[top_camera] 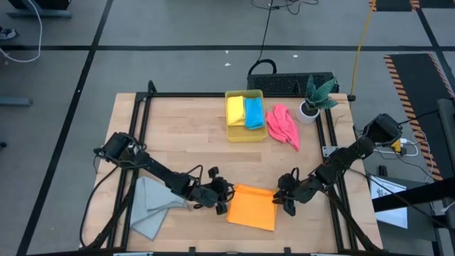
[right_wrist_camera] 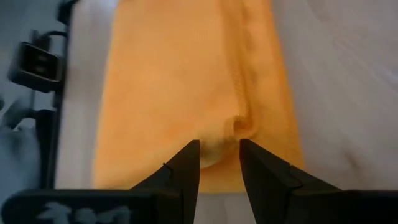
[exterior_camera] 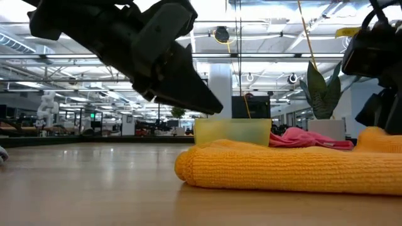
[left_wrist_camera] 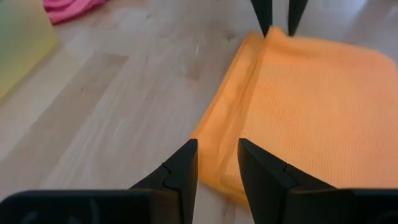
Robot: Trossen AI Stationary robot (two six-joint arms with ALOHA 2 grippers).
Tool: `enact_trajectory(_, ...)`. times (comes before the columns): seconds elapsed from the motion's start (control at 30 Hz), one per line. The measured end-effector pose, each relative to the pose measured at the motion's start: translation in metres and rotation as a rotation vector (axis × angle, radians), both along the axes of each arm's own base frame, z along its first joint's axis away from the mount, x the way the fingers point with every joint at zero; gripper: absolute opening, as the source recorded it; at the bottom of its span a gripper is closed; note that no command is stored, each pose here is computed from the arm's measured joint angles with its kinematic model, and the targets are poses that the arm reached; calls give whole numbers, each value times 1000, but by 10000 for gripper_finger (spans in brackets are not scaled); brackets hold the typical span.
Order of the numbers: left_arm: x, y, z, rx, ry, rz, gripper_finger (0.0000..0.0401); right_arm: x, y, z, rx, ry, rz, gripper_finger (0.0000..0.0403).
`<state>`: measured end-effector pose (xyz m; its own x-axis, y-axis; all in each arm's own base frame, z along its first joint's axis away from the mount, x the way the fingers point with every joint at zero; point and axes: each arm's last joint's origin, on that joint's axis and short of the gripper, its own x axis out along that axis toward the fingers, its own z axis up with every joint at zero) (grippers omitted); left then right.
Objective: Fold microfiber towels
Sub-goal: Fold the orange microfiber towel
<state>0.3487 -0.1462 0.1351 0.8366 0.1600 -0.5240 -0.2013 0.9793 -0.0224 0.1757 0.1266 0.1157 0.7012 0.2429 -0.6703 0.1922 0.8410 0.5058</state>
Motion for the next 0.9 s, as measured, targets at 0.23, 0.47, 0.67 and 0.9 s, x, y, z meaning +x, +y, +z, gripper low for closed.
enact_trajectory(0.23, 5, 1, 5, -23, -51, -29, 115, 2, 1, -6, -43, -7, 26, 93)
enact_trajectory(0.47, 6, 4, 5, -25, -50, -21, 115, 11, 9, -13, -38, -46, 59, 47)
enact_trajectory(0.67, 6, 4, 5, -28, -47, -17, 115, 12, 9, -6, -71, -102, 106, 19)
enact_trajectory(0.9, -3, -18, 10, 210, -94, -80, 115, 10, 11, 1, -131, -164, 125, 2)
